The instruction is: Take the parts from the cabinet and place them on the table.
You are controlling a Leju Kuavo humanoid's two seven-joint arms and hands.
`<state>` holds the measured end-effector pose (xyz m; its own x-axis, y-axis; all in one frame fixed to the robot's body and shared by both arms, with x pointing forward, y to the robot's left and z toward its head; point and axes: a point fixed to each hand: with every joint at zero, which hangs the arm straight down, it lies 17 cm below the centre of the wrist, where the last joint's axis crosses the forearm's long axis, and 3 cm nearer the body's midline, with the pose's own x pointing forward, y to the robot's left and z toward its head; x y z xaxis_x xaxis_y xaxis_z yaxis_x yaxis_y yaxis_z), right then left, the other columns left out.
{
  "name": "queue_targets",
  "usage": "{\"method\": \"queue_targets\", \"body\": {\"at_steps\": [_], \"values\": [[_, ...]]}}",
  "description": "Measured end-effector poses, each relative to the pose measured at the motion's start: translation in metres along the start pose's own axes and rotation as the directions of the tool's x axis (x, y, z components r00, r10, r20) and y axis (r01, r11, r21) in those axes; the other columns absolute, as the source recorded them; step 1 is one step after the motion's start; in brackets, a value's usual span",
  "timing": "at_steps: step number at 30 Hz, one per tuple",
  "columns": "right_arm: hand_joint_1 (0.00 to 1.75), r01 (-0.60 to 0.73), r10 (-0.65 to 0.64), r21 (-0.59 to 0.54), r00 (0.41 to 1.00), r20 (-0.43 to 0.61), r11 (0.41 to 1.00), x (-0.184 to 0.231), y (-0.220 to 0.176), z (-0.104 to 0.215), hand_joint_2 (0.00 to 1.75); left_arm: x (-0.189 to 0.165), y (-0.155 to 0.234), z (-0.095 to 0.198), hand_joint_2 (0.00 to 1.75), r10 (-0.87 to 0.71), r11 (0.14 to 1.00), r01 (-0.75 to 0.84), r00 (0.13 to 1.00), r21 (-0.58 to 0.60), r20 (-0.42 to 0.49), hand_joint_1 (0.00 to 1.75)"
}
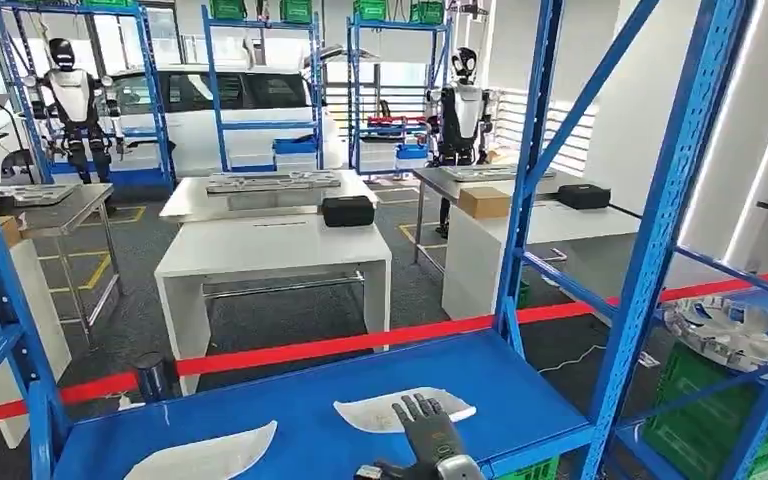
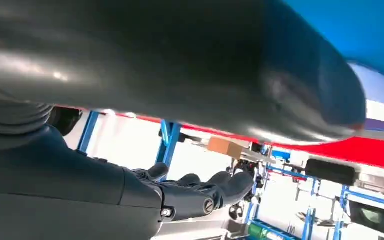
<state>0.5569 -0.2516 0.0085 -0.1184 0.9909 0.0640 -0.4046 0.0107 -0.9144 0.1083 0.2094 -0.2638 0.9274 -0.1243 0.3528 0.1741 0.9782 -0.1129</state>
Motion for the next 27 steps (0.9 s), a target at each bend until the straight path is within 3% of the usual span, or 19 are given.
{"method": "queue_targets", "body": {"at_steps": [27], "values": [[0.0,0.012,-0.012,0.015,1.0,0.002,1.0,0.004,0.014,0.003,0.0,0.002,0.002,0.0,0.0,0.007,1.0,-0.007,1.0,0.009,0.012,0.0]]}}
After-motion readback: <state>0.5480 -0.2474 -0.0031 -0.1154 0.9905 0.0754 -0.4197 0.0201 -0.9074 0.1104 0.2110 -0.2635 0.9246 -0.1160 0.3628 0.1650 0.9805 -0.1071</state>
